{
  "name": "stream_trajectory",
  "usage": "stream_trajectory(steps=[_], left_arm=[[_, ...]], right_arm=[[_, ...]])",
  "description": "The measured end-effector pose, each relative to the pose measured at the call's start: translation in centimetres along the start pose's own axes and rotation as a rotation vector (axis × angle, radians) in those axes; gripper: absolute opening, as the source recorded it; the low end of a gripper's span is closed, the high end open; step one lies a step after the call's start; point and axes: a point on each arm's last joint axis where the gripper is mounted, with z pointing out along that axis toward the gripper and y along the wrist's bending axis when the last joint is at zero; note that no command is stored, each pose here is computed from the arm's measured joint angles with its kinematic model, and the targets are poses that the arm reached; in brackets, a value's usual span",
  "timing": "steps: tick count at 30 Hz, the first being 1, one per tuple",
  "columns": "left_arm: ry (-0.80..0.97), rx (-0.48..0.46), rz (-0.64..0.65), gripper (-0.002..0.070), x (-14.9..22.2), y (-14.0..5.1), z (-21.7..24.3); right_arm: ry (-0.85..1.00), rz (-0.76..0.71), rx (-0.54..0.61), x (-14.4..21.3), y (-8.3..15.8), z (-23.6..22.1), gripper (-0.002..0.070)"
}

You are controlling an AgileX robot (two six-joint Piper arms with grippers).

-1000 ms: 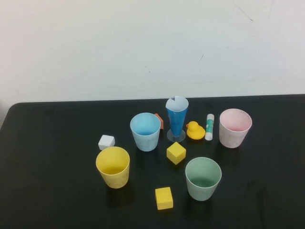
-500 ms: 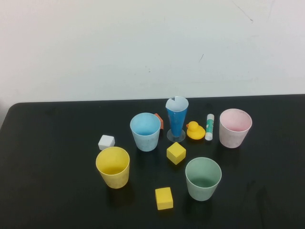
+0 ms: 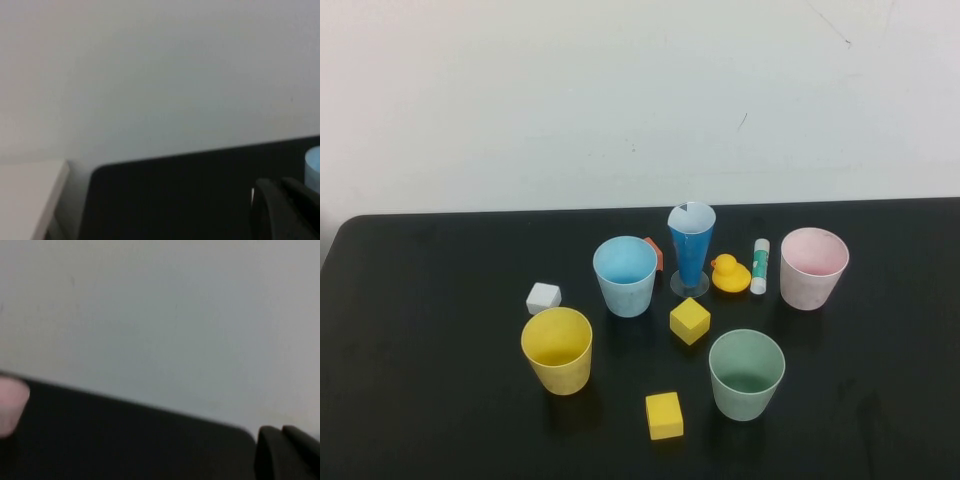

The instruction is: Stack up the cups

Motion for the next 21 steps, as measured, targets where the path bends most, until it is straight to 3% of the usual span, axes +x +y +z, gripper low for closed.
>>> stream_trajectory(steps=[6, 12, 16, 21], left_arm=[[0.322, 0.082, -0.102, -0.0002, -0.8, -0.7, 4.7], [0.61, 0.276, -0.219, -0.0002, -1.1, -2.6, 9.9], [0.696, 0.416, -0.216, 0.0016, -0.7, -4.0, 13.9], [0.738, 0.529, -0.081, 0.0137, 0.0, -7.3, 17.8]], right_arm=[[0.321, -0.103, -0.149, 1.2, 0.7, 2.2, -0.0003], [0.362, -0.136, -0.285, 1.3, 1.8, 3.8, -0.0003], [0.319, -0.159, -0.323, 1.0, 2.2, 3.9, -0.0003], [0.32, -0.137, -0.344, 2.2, 2.9, 4.2, -0.0003]])
